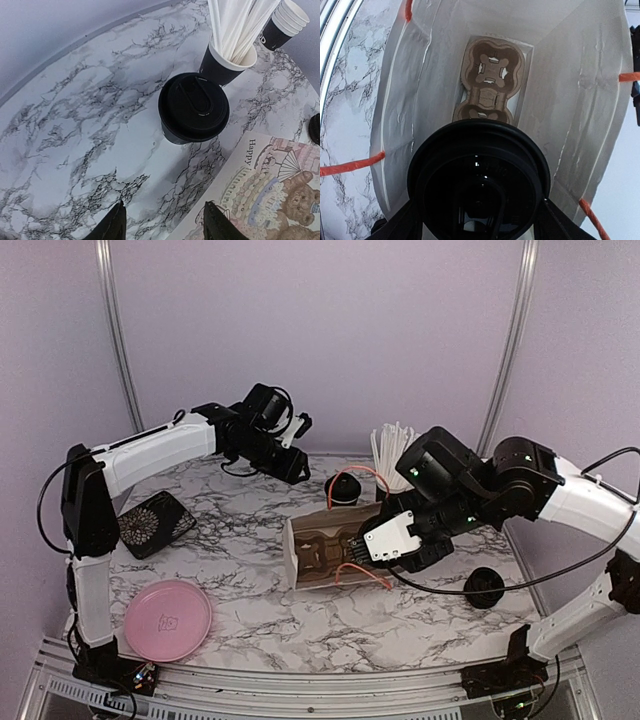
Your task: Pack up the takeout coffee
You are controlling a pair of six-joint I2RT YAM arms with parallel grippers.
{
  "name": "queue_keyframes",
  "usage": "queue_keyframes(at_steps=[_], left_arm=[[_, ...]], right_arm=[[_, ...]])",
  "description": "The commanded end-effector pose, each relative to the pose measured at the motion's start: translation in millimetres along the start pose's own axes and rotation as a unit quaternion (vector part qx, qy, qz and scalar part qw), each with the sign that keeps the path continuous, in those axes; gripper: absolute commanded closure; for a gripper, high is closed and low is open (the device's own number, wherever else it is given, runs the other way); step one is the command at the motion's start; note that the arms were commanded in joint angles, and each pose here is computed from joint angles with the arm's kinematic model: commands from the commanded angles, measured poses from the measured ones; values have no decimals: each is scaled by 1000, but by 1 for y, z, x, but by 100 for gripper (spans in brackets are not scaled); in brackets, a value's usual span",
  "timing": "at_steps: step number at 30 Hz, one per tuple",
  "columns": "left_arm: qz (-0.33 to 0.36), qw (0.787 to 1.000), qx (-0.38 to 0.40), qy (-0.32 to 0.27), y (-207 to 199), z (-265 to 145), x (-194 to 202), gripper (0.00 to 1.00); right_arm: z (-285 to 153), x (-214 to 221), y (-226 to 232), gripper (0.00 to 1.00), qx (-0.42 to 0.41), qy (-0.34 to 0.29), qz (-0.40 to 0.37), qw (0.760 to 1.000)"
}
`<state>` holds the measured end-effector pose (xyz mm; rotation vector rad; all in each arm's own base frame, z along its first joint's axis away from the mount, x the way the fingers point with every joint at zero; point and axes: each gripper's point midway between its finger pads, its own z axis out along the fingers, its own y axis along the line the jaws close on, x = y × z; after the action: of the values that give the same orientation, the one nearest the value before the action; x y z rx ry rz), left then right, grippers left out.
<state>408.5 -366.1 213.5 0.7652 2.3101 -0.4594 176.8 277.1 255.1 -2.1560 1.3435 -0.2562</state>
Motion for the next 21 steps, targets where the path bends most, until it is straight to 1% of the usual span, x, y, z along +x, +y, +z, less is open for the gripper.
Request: queue_keyframes(at_steps=[1, 5, 10, 15, 21], left_arm=[[-33, 997, 66, -1, -24, 17, -6, 47], [-27, 995, 89, 28, -36, 43, 13, 47], [-8, 992, 115, 58, -59, 62, 35, 47], [9, 985, 147, 91, -84, 73, 60, 47], [18, 980, 161, 118, -94, 80, 79, 47]], right_arm=[[-6, 0, -1, 50, 21, -13, 9, 1000], [-14, -1, -2, 50, 25, -26, 10, 999], [-13, 1, 1, 50, 25, -21, 9, 999], [-7, 6, 4, 50, 28, -11, 6, 1000], [-2, 11, 4, 50, 44, -2, -8, 999]])
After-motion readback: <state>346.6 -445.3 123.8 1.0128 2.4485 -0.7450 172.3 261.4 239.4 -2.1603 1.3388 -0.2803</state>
